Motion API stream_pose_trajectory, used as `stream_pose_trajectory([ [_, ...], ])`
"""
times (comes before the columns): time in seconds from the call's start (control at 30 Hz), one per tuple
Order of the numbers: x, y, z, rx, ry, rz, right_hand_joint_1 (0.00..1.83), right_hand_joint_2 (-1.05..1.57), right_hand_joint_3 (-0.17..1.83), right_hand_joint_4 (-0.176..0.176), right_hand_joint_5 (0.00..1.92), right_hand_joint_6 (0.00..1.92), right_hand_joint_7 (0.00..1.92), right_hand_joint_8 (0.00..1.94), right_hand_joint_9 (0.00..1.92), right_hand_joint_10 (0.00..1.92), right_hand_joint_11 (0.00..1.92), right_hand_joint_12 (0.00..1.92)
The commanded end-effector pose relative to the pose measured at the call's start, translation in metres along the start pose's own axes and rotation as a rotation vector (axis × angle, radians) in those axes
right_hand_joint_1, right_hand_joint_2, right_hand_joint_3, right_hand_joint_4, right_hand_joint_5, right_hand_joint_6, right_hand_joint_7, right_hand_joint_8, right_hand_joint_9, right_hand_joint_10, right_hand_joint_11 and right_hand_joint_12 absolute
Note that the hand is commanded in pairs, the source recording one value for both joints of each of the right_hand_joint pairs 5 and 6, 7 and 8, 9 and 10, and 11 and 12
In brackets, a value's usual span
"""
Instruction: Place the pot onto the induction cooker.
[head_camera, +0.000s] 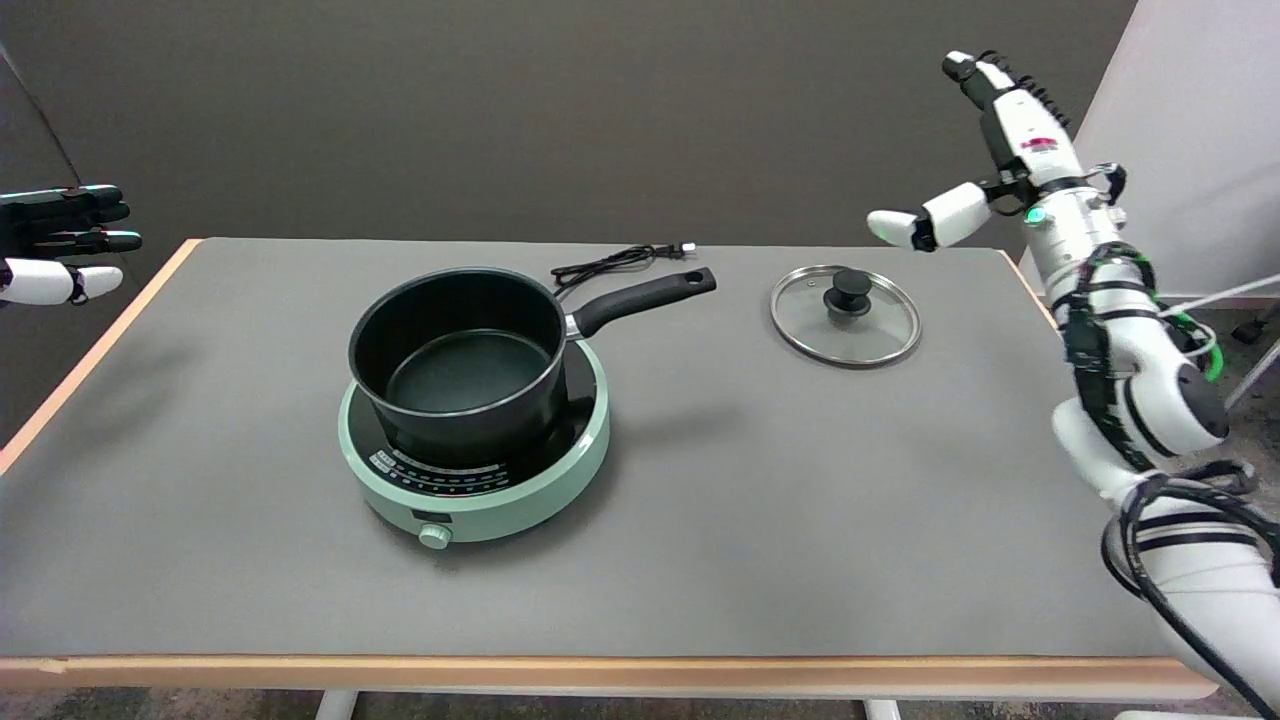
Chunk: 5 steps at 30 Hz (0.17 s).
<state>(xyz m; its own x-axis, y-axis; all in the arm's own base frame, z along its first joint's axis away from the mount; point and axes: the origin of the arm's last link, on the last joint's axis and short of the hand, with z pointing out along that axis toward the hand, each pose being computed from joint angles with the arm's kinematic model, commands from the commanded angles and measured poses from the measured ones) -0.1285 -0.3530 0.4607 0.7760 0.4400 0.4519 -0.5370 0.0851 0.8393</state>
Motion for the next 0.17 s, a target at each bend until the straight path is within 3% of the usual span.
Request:
stream_pose_trajectory([
  [0.03, 0.0251, 0.0130, -0.0198, 0.149, 0.033, 0.215, 1.09, -0.30, 1.06, -0.176, 0.17, 0.17, 0.17, 0.17, 0.17, 0.17, 0.17, 0.17],
  [0.17, 0.0166, 0.0038, -0.0221, 0.158, -0.014, 0.126, 1.10, -0.31, 1.05, -0.176, 0.15, 0.15, 0.15, 0.15, 0.15, 0.15, 0.15, 0.15],
])
